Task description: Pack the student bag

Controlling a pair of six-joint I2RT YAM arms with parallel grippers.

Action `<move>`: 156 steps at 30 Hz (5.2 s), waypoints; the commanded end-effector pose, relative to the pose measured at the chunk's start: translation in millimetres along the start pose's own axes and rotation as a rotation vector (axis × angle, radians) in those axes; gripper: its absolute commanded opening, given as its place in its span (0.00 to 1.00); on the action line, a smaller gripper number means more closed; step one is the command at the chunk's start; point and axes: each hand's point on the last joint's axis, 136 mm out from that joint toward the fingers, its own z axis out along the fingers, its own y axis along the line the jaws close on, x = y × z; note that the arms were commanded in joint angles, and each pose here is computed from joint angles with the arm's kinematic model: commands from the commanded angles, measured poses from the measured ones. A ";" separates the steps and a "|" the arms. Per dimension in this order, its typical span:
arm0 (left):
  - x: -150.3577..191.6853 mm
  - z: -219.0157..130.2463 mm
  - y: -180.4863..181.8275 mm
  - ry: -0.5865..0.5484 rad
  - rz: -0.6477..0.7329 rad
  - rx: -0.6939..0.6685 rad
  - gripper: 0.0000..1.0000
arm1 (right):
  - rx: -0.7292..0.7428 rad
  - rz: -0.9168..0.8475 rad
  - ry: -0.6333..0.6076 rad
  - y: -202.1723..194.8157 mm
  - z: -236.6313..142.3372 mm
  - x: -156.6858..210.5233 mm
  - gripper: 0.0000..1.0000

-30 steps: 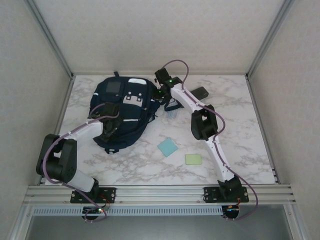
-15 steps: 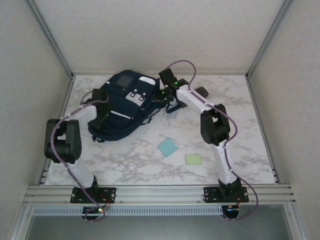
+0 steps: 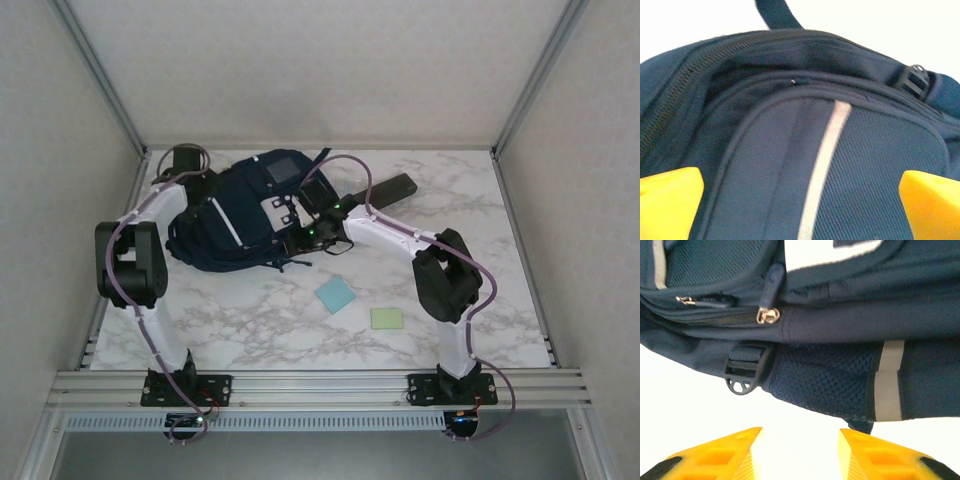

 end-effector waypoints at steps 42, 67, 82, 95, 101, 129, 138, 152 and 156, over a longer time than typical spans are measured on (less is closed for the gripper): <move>102.1 -22.4 37.8 0.202 0.002 0.038 1.00 | -0.179 0.638 -0.418 -18.2 51.5 -80.7 0.09; 153.0 -92.3 -55.4 0.195 0.644 0.113 0.84 | 0.285 0.268 -0.283 -89.3 -31.5 -33.1 0.99; 162.4 -113.6 -46.9 0.159 0.761 -0.055 0.90 | 0.178 0.459 -0.266 -163.0 -43.0 -35.2 0.91; 191.2 -135.0 -74.1 0.237 0.606 0.141 0.92 | -0.107 0.586 -0.313 -148.3 2.4 -89.4 0.00; 209.0 -120.4 -76.0 0.279 0.493 0.161 0.92 | -0.218 0.583 -0.359 -84.8 -11.7 -89.3 0.00; 198.1 -30.5 -11.0 0.147 0.337 -0.069 0.96 | -0.167 0.724 -0.231 -48.4 80.5 1.7 0.00; 166.4 -25.6 -49.0 0.046 0.455 0.008 0.95 | -0.125 0.741 -0.179 -59.0 92.5 26.2 0.00; 232.7 -34.7 -108.6 0.239 0.713 0.469 0.63 | -0.139 0.701 -0.142 -44.4 98.9 31.4 0.00; 243.3 -49.2 -109.9 0.291 0.789 0.531 0.58 | -0.148 0.699 -0.134 -42.5 101.0 29.8 0.00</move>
